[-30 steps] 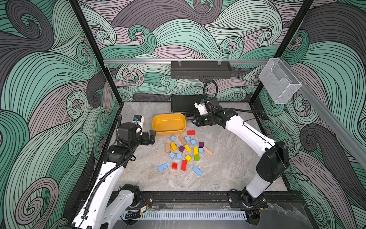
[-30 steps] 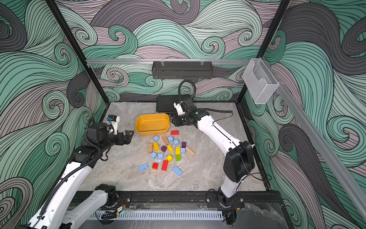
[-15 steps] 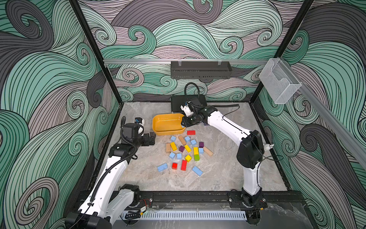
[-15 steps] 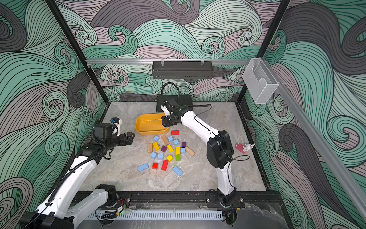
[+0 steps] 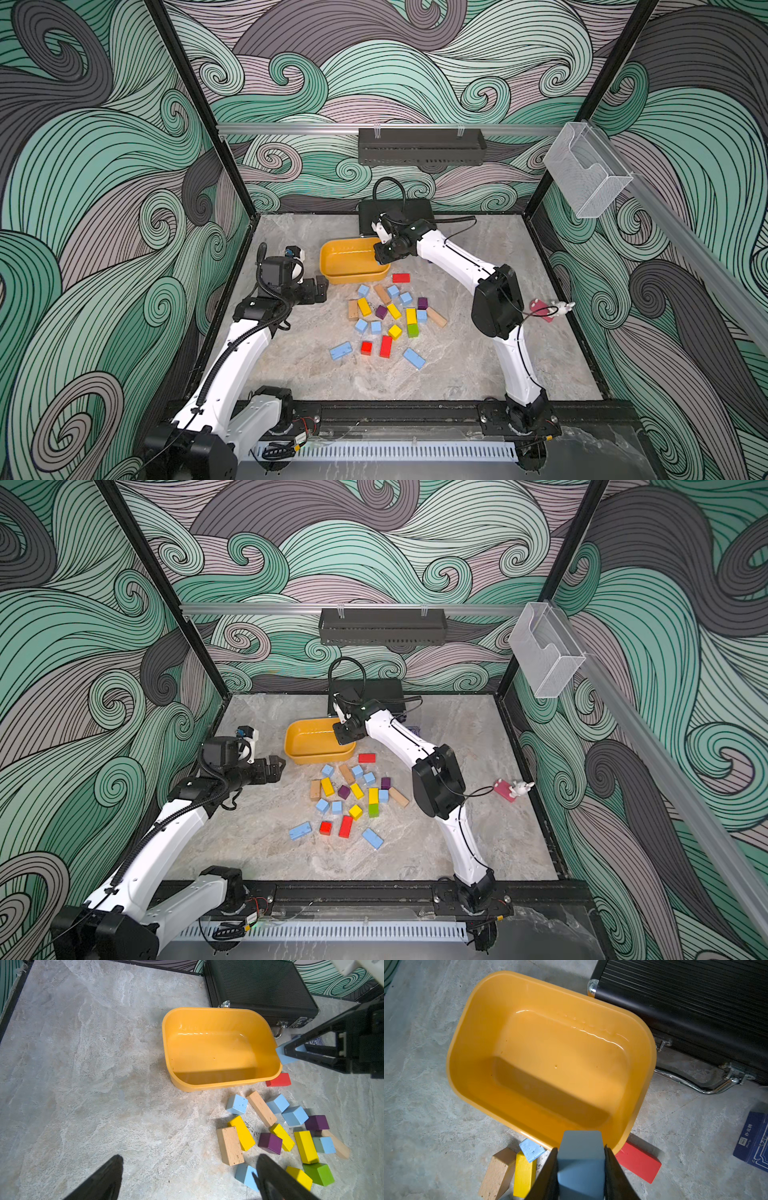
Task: Pick out the blue building blocks
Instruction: Place the building block in the storage box.
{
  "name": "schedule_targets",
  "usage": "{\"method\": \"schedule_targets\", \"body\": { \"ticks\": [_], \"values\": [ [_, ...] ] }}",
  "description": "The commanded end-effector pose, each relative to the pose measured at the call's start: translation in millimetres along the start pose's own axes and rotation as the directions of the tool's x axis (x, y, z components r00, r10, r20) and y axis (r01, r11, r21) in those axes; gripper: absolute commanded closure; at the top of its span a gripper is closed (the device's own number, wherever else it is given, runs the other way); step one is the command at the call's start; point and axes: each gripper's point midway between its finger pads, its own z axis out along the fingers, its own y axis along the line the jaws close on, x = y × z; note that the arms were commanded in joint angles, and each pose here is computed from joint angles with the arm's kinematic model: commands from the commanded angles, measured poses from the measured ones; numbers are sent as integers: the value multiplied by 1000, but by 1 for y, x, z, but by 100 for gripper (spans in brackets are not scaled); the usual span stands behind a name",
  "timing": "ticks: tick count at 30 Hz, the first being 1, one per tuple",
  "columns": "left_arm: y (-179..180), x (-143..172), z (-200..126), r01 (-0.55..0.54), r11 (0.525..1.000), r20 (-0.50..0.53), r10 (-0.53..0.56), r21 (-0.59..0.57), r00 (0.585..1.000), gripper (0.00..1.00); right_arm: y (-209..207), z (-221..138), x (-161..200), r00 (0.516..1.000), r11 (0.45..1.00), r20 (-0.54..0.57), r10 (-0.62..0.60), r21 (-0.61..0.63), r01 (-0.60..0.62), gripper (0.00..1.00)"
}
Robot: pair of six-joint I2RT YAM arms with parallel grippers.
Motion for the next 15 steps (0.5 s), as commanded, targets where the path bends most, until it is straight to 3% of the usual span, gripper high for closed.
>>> {"method": "schedule_targets", "body": {
  "ticks": [1, 15],
  "values": [
    [2, -2, 2, 9, 1000, 6, -9, 0, 1000, 1, -1, 8, -3, 1000, 999, -1, -17, 33, 17, 100],
    [8, 10, 10, -3, 1000, -40, 2, -26, 999, 1, -1, 48, 3, 998, 998, -47, -33, 53, 35, 100]
  ]
}}
